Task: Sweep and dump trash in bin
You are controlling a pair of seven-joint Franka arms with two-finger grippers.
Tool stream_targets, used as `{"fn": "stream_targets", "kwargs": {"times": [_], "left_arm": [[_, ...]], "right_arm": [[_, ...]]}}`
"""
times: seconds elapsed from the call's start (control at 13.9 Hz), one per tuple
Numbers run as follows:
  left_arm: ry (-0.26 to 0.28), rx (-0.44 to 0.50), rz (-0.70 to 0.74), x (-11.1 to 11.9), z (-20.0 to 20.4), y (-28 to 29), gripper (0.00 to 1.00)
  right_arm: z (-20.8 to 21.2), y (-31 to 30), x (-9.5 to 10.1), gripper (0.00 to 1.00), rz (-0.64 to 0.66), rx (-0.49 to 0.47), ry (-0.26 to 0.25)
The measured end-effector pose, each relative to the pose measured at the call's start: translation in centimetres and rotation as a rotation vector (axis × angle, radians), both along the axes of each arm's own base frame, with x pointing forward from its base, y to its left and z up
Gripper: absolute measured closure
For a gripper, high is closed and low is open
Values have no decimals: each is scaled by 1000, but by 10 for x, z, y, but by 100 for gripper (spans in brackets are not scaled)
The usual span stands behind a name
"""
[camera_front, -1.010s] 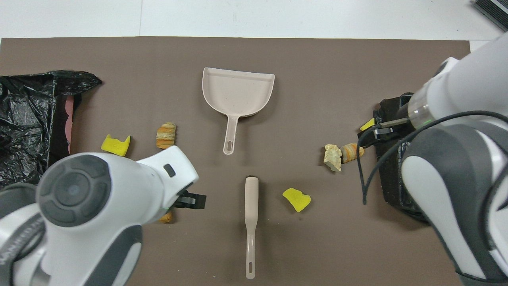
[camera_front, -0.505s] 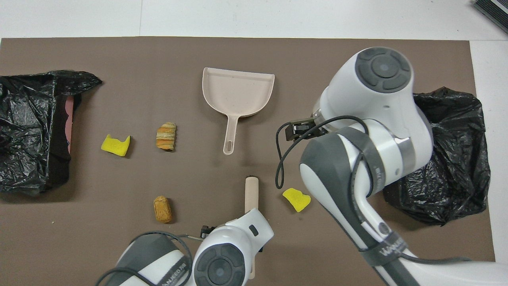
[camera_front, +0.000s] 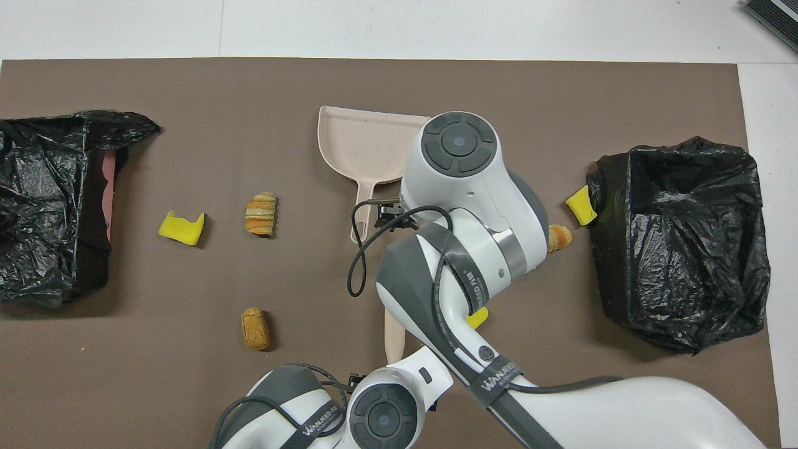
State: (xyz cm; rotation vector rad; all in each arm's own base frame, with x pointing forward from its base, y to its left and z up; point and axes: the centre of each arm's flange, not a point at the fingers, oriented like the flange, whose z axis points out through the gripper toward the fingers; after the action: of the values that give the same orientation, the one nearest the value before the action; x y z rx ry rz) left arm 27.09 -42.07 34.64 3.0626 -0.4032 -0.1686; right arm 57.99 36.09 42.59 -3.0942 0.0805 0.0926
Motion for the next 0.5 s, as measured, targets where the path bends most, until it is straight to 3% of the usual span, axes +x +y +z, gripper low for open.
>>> {"fn": "stream_targets", "kwargs": {"times": [0.22, 0.29, 0.5], "left_arm": [[5, 7, -5, -3, -3, 1, 6], [6, 9, -5, -4, -4, 1, 13], [16, 19, -33, -6, -7, 4, 54]], "right_arm": [[-8, 29, 11, 0, -42, 29, -30], [-11, 35, 17, 0, -53, 45, -46], [-35, 54, 28, 0, -53, 75, -71]]}}
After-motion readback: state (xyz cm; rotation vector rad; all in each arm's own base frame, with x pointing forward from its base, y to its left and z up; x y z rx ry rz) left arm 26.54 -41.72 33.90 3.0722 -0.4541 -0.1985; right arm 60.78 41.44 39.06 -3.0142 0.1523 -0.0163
